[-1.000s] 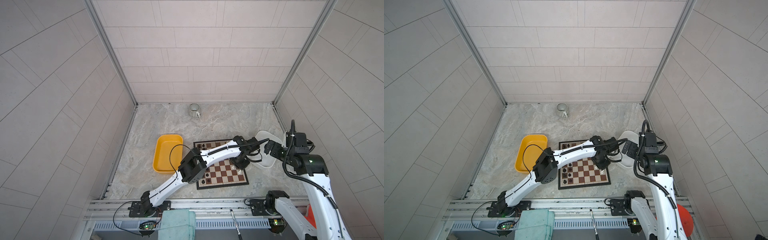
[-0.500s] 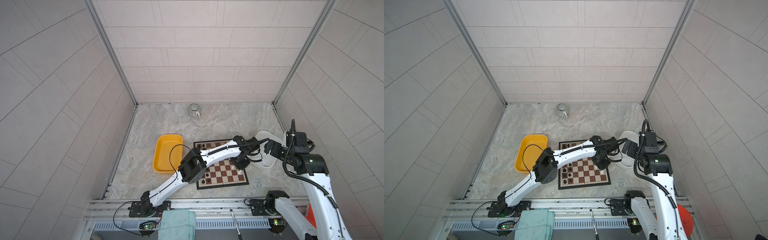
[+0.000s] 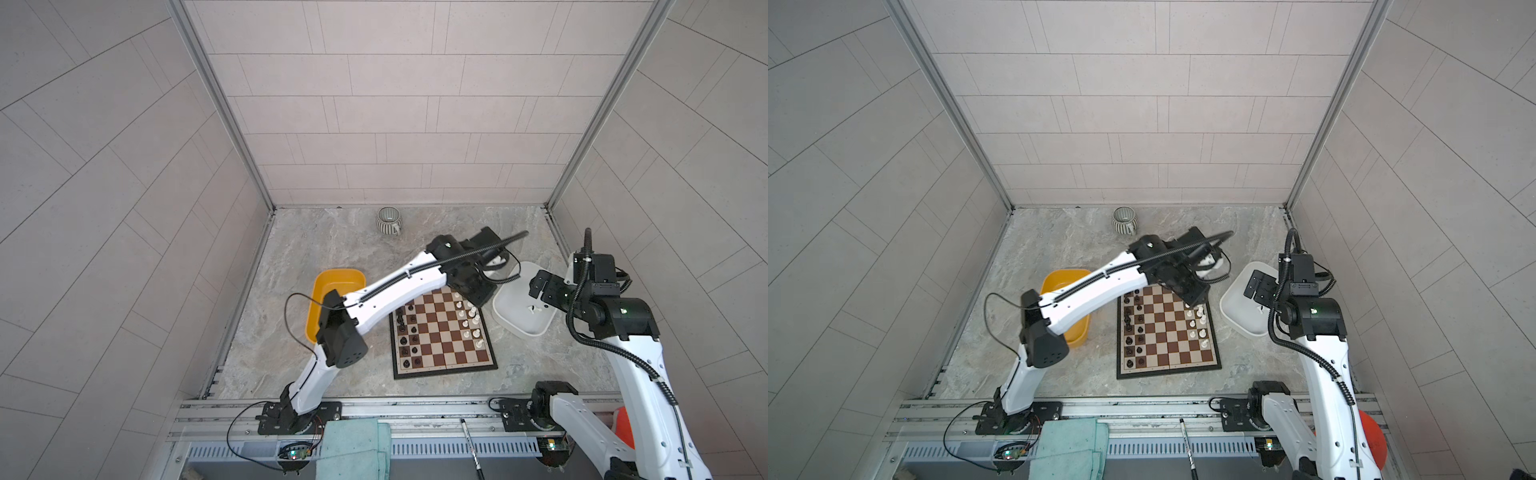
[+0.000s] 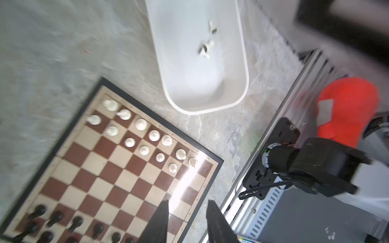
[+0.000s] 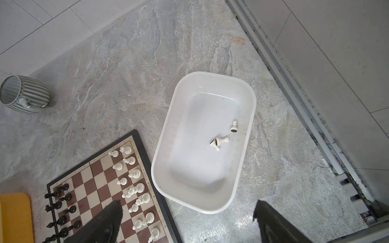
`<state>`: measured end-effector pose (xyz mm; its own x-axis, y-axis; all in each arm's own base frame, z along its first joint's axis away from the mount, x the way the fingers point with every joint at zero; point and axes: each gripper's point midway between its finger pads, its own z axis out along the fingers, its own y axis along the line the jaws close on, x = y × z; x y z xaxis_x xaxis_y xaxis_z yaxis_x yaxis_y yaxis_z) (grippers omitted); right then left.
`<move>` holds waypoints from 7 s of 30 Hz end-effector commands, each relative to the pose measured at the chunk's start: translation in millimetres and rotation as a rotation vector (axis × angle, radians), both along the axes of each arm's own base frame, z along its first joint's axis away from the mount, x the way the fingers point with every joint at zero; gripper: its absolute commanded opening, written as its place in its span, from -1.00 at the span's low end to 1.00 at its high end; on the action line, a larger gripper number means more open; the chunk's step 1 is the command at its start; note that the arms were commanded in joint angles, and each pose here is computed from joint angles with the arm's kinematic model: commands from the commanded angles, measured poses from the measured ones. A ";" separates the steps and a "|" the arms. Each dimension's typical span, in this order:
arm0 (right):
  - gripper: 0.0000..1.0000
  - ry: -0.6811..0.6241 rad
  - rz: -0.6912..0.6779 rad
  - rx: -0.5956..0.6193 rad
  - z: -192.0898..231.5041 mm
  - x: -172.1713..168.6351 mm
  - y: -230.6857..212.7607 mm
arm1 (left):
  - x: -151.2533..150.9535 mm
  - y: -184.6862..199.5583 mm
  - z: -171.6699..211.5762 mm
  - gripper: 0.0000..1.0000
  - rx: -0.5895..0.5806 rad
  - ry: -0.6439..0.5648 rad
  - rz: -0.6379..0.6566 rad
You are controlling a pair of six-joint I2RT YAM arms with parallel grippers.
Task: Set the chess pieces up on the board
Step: 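Open the left gripper and draw back while right moves to the white tray, then lower the right gripper into the white tray and grasp a white piece, then lift the white piece with the right gripper out of the tray, then carry the white piece with the right gripper toward the left gripper while left reaches, then close the left gripper on the piece while the right gripper releases it, then lower the white piece with the left gripper onto a square near the board edge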
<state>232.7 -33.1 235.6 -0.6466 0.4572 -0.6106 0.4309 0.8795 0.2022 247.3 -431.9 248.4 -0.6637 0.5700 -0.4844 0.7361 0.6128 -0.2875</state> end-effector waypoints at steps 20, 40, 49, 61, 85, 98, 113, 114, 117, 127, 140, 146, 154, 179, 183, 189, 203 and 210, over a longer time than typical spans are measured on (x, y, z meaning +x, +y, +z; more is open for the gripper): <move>-0.16 0.340 -0.621 0.387 -162.1 74.4 -54.4 | 28.8 200.9 -67.5 0.38 -0.014 0.004 0.360; -0.12 0.479 -0.707 0.348 -198.6 56.1 -60.3 | 30.7 206.3 -76.6 0.37 0.010 -0.002 0.371; -0.22 0.501 -0.751 0.330 -206.2 55.3 -64.2 | 31.2 205.6 -74.3 0.37 -0.006 0.003 0.373; -0.51 0.512 -0.673 0.338 -213.4 67.6 -54.5 | 31.4 206.0 -74.0 0.36 -0.015 0.007 0.375; -0.30 0.584 -0.145 0.224 -221.3 94.9 -15.6 | 31.3 202.0 -76.4 0.36 -0.038 0.028 0.372; -0.48 0.630 -0.128 0.196 -225.6 77.3 -12.1 | 30.6 201.3 -75.6 0.36 -0.051 0.034 0.376; -0.87 0.439 -0.020 0.130 -180.2 97.4 -7.8 | 31.4 199.3 -76.8 0.36 -0.064 0.047 0.378; -0.88 0.406 -0.006 0.117 -171.5 100.1 -7.4 | 31.0 198.3 -77.2 0.36 -0.066 0.051 0.376; -0.90 0.305 0.028 0.104 -148.0 104.7 -3.7 | 30.8 196.8 -79.2 0.36 -0.070 0.061 0.375; -0.95 -0.009 0.268 0.153 -92.1 115.7 46.8 | 30.5 173.9 -69.6 0.36 -0.183 0.147 0.344; -1.00 -0.465 1.154 -0.114 -10.3 93.1 238.5 | 63.4 175.3 -29.6 0.34 -0.546 0.356 0.460; -1.00 -0.555 1.511 -0.238 -15.7 56.4 282.6 | 55.4 162.5 -29.3 0.24 -0.557 0.429 0.391; -1.00 -0.555 1.685 -0.275 -28.2 28.7 293.0 | 35.3 126.5 -26.4 0.11 -0.520 0.471 0.253; -1.00 -0.592 1.586 -0.283 -18.4 36.7 284.2 | 10.9 94.9 -41.7 -0.36 -0.479 0.576 0.180; -1.00 -0.600 1.568 -0.279 -15.3 38.6 282.7 | 6.8 88.2 -43.6 -0.42 -0.491 0.607 0.176; -1.00 -0.618 1.568 -0.274 -8.2 33.9 281.5 | 13.3 82.9 -45.2 -0.64 -0.521 0.618 0.205; 0.99 -0.456 0.887 -0.246 65.3 51.7 184.0 | 5.5 101.1 -72.6 -0.95 -0.243 0.303 0.205; 0.99 -0.201 0.284 -0.072 40.9 52.8 61.1 | -25.4 68.1 -98.2 -0.98 0.017 0.047 0.024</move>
<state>303.1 80.3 328.2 -0.4387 -0.0421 -0.8976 -0.2007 0.9783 0.0522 220.7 -366.6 163.3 -0.8053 0.4417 -0.3954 0.5927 0.6131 -0.5223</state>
